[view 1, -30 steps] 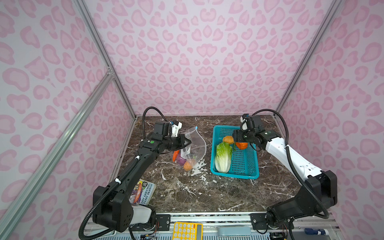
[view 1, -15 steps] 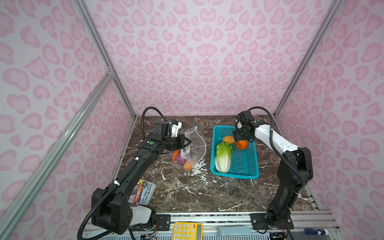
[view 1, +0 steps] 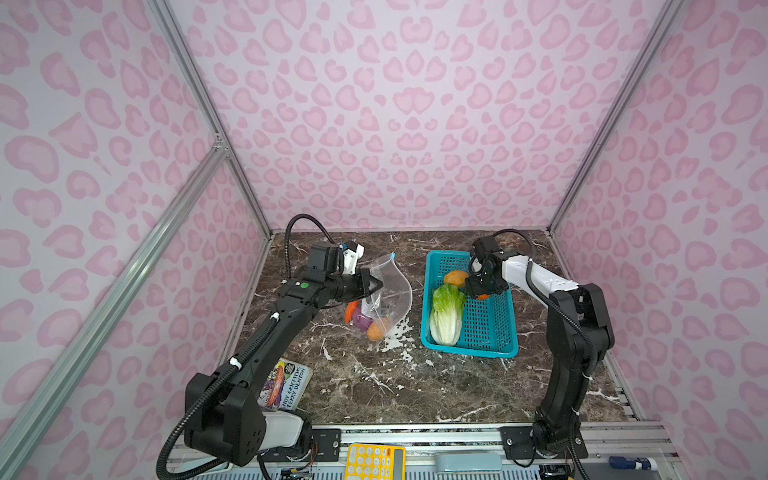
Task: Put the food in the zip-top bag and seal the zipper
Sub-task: 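Lower the right gripper onto the orange pumpkin and grasp it, then carry the orange pumpkin over the open bag with the right gripper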
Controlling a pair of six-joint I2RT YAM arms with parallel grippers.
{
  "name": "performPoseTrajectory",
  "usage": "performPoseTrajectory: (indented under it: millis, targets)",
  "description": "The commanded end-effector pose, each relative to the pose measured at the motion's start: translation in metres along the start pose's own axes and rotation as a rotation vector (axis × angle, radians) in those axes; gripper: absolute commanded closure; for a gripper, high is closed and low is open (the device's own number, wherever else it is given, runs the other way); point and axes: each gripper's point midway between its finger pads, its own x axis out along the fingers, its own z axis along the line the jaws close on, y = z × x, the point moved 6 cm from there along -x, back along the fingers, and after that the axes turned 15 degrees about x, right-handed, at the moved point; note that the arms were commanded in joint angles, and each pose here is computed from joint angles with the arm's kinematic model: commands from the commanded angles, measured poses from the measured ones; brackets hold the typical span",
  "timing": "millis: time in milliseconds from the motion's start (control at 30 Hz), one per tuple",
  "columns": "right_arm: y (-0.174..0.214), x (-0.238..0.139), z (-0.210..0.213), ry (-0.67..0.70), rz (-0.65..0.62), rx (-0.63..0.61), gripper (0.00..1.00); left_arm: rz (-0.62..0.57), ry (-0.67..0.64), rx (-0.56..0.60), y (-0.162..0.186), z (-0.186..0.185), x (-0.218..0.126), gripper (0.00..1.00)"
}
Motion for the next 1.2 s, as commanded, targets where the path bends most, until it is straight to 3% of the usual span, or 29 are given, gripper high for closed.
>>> performPoseTrajectory:
  millis: [0,300,600,933,1167]
  targets:
    - [-0.002,0.010,0.004,-0.026,-0.014,0.030,0.25,-0.006,0.004,0.005,-0.001,0.000,0.002,0.97]
    - [-0.006,0.018,0.002,-0.056,-0.022,0.073,0.26,-0.005,0.001,0.005,-0.001,0.001,0.002,0.97]
    - [-0.006,0.004,0.000,-0.076,-0.051,0.088,0.60,-0.002,0.001,0.003,0.000,0.001,0.003,0.97]
    - [0.000,-0.070,-0.001,-0.158,-0.196,0.125,0.62,-0.004,0.000,0.002,0.000,0.001,0.002,0.97]
    - [0.021,-0.147,0.058,-0.435,-0.325,0.012,0.64,-0.002,-0.004,-0.001,0.000,0.002,0.003,0.97]
